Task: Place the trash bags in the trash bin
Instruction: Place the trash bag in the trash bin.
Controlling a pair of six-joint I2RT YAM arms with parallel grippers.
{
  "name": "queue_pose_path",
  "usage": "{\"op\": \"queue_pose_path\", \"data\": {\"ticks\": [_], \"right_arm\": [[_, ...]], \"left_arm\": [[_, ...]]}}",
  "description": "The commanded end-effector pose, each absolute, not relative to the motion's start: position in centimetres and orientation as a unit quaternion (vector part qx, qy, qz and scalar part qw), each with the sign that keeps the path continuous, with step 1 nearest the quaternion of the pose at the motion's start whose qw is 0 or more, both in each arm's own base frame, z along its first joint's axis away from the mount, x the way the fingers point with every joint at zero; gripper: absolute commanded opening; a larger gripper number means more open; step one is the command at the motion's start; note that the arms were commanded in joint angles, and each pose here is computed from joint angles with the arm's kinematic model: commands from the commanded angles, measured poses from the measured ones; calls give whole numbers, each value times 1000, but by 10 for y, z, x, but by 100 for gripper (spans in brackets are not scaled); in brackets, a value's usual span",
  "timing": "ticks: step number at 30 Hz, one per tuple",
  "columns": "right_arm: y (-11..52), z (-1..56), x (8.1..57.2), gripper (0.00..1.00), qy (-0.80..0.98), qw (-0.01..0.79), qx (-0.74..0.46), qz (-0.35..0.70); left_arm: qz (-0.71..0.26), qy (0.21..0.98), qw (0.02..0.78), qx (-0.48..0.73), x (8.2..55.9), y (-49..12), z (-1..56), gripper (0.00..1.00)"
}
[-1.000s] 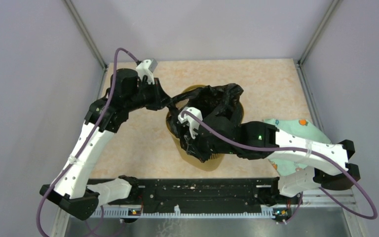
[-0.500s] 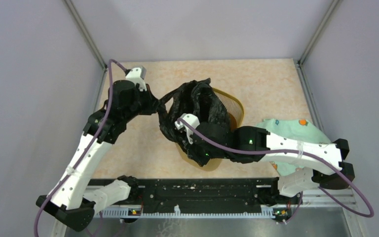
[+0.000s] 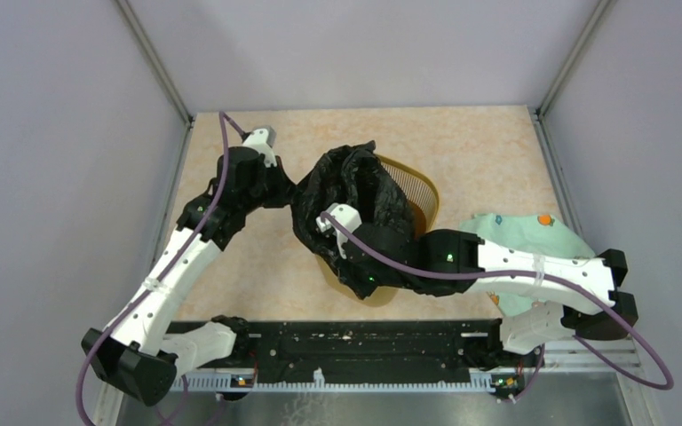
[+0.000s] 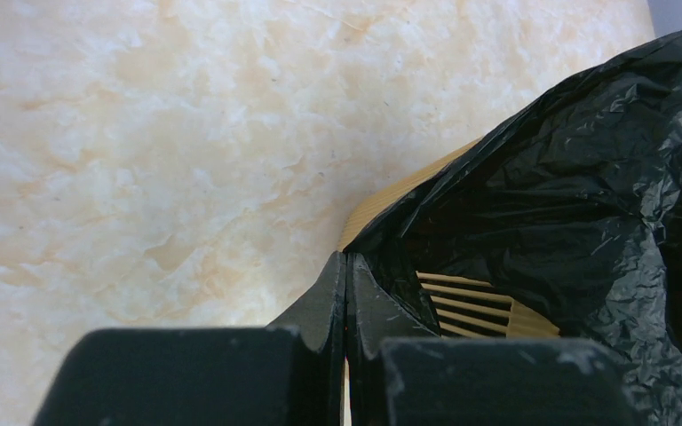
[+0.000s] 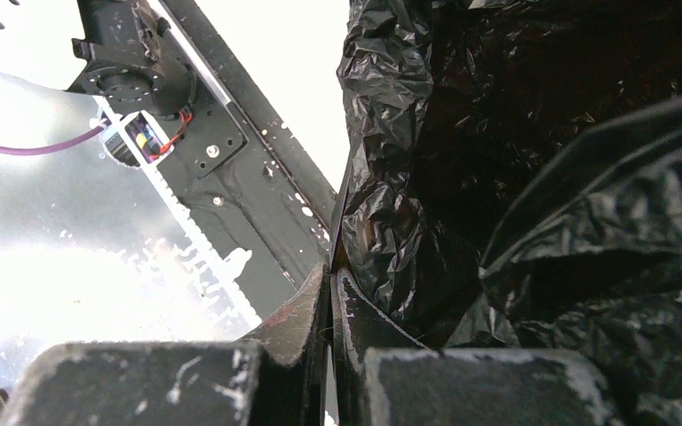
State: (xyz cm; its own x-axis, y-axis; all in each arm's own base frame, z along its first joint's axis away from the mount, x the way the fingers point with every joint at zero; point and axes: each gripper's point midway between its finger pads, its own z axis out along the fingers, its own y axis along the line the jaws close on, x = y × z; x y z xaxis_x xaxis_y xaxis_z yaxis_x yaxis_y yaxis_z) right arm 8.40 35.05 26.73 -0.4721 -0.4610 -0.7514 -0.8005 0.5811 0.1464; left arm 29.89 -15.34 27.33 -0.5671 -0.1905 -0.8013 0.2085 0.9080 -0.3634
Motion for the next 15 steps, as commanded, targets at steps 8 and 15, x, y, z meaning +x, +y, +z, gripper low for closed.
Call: {"op": "queue_pose_path", "data": {"ticks": [8,15], "right_arm": [[345,327,69,40,791,362,-379,316],[328,379,75,54,773,403,-338,353]], "left_arm": [[-263,833,485,30,312,-174,288,0],[-268,833,483,36,312,-176,288,0]]}}
